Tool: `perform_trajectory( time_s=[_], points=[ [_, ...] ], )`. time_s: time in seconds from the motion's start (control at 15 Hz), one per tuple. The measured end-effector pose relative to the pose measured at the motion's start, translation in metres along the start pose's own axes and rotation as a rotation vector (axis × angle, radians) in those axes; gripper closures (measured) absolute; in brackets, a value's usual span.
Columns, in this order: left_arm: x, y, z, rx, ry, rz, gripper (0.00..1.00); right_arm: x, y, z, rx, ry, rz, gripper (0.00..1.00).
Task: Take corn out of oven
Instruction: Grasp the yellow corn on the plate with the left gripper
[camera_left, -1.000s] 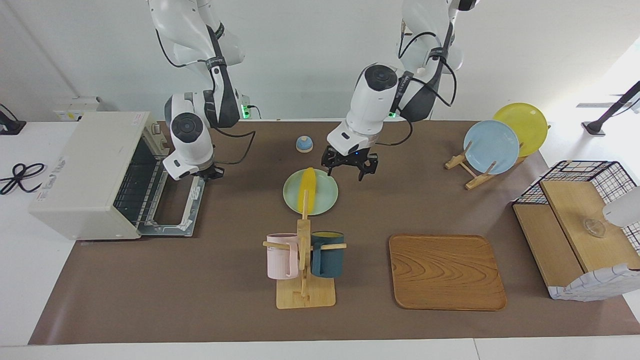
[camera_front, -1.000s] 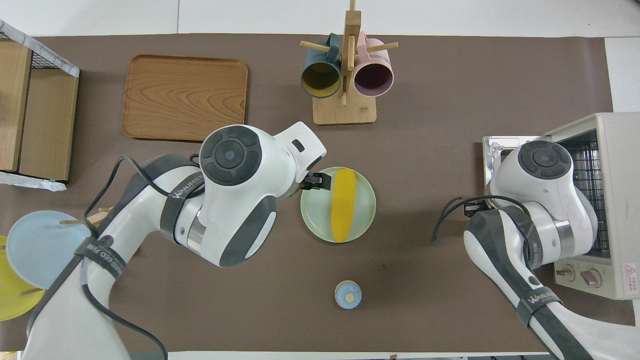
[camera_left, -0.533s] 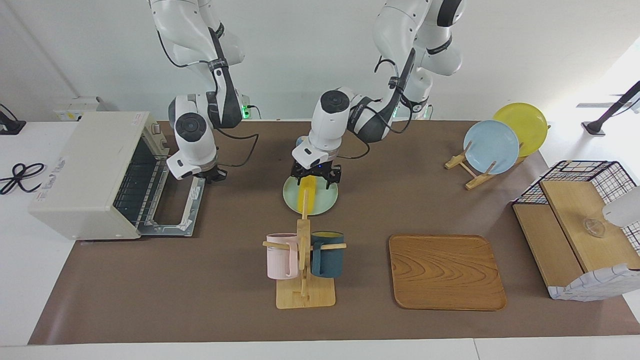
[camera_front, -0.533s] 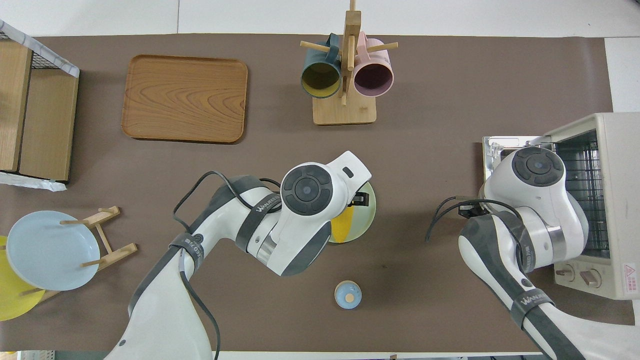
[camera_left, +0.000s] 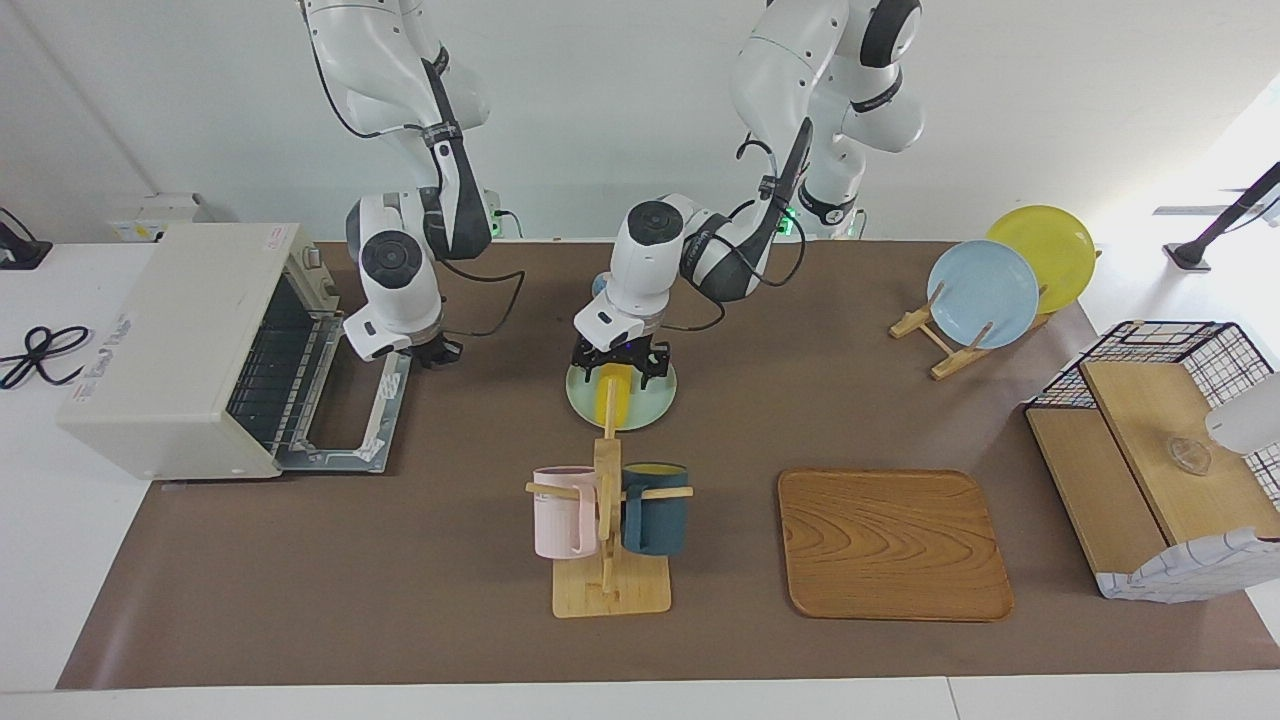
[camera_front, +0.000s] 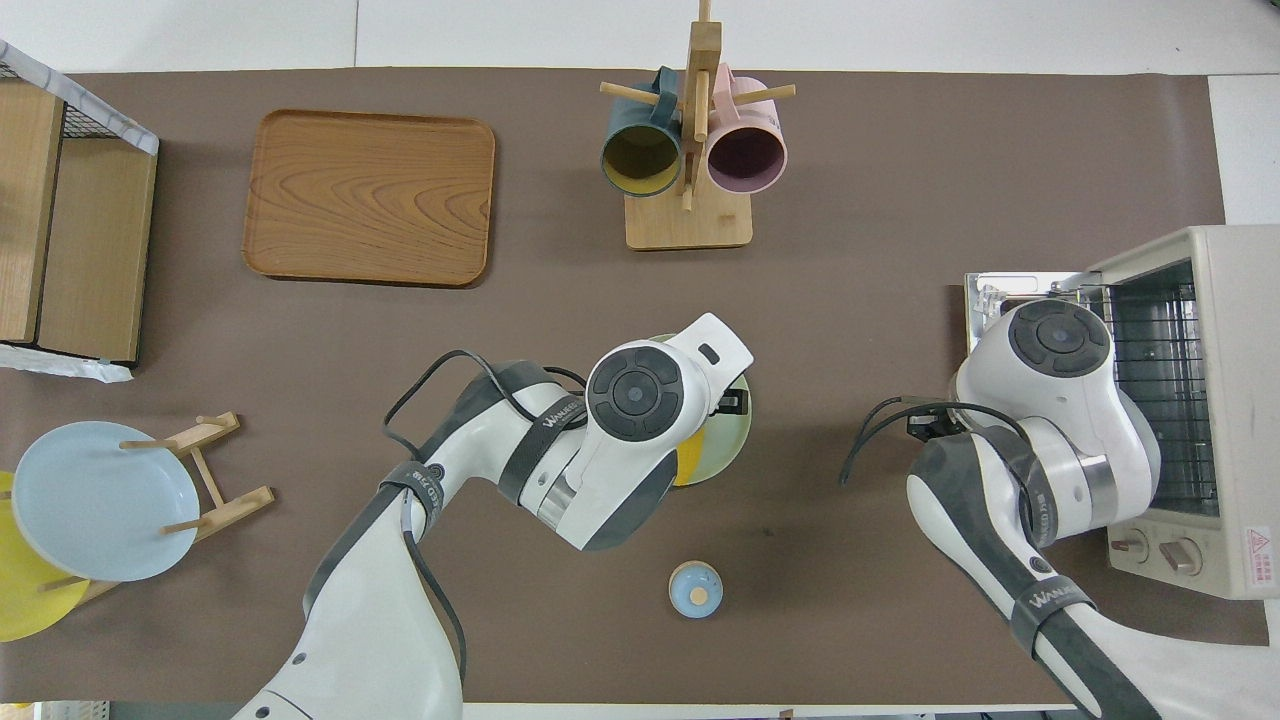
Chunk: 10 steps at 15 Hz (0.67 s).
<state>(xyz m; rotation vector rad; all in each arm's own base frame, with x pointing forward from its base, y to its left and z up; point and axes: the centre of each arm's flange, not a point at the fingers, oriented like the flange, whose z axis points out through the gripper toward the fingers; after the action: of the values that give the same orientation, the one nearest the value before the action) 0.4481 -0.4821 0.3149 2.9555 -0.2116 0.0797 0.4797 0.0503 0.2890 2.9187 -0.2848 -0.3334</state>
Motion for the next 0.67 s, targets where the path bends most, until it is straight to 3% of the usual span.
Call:
perform_trajectory(
  time_s=[0.13, 0.33, 0.4, 0.53, 0.67],
  points=[
    [-0.003, 0.002, 0.002, 0.002, -0.004, 0.003, 0.02, -0.001, 0.007, 0.005, 0.002, -0.013, -0.002, 0.99],
    [-0.012, 0.009, 0.009, 0.009, -0.015, 0.014, 0.33, -0.001, 0.009, 0.004, -0.011, -0.016, -0.012, 0.99],
    [-0.013, 0.009, 0.011, 0.011, -0.017, 0.014, 0.34, -0.002, 0.01, 0.0, -0.026, -0.021, -0.018, 0.99],
    [-0.011, 0.006, 0.011, 0.013, -0.015, 0.007, 0.44, -0.004, 0.009, -0.02, -0.065, -0.036, -0.035, 0.99],
    [-0.006, 0.002, 0.008, 0.015, -0.009, -0.002, 0.44, -0.008, 0.015, -0.053, -0.122, -0.05, -0.048, 0.99]
  ],
)
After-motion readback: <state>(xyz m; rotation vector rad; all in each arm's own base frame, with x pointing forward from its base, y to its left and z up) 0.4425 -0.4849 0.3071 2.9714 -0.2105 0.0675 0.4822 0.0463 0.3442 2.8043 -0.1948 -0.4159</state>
